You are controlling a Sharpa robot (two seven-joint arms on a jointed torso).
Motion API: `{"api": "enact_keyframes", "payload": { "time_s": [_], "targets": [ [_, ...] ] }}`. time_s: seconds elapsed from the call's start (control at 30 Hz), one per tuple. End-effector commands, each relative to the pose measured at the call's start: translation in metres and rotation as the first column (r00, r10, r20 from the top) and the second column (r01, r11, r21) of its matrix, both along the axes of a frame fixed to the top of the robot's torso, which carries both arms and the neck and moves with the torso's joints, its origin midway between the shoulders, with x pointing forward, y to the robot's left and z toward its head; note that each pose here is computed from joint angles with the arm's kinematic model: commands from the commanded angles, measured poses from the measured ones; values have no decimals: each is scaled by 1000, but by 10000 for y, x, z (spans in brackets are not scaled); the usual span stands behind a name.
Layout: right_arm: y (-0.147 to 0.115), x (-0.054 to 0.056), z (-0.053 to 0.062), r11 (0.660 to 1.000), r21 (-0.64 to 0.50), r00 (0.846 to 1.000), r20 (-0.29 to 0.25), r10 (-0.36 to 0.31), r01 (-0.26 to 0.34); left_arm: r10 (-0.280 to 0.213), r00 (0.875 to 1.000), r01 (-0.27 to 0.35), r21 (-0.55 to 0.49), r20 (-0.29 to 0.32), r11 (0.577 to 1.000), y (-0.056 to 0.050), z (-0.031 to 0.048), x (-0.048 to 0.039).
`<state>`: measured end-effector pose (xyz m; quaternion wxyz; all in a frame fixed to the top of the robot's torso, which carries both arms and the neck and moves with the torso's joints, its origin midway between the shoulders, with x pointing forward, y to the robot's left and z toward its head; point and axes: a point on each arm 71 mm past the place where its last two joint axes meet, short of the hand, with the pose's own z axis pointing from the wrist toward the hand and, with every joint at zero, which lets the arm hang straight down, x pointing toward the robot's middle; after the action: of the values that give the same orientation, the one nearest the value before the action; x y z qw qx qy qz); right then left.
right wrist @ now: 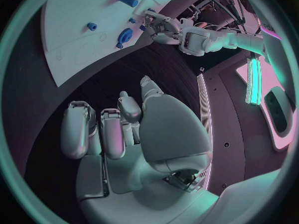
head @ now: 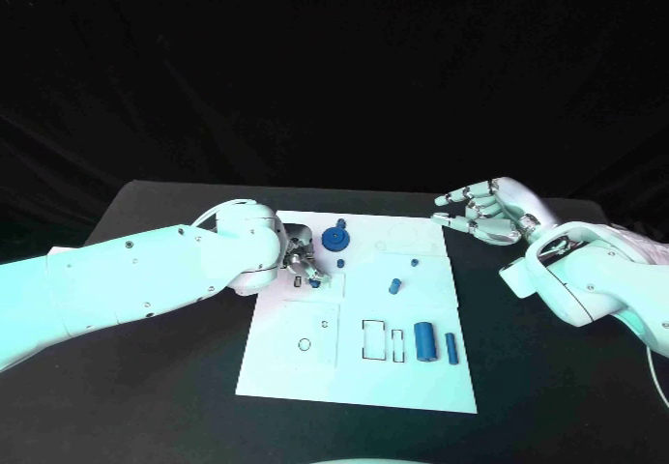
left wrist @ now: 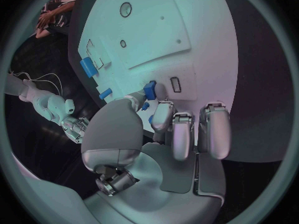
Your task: Assemble the parts on the task board
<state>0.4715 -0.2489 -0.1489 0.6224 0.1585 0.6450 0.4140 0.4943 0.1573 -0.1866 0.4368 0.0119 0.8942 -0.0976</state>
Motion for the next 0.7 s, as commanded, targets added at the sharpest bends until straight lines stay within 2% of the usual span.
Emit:
{"api": "enact_keyframes", "payload": {
  "time_s": [0.03, 0.7],
  "targets": [
    [11, -5, -8, 1000, -10, 1000, -5, 10, -10, -9, 999, 10, 18, -35, 1000, 1, -81, -35],
    [11, -2, -10, 1000, -10, 1000, -6, 8, -8, 9, 1000, -9, 12, -20, 1000, 46, -67, -10]
  ]
}}
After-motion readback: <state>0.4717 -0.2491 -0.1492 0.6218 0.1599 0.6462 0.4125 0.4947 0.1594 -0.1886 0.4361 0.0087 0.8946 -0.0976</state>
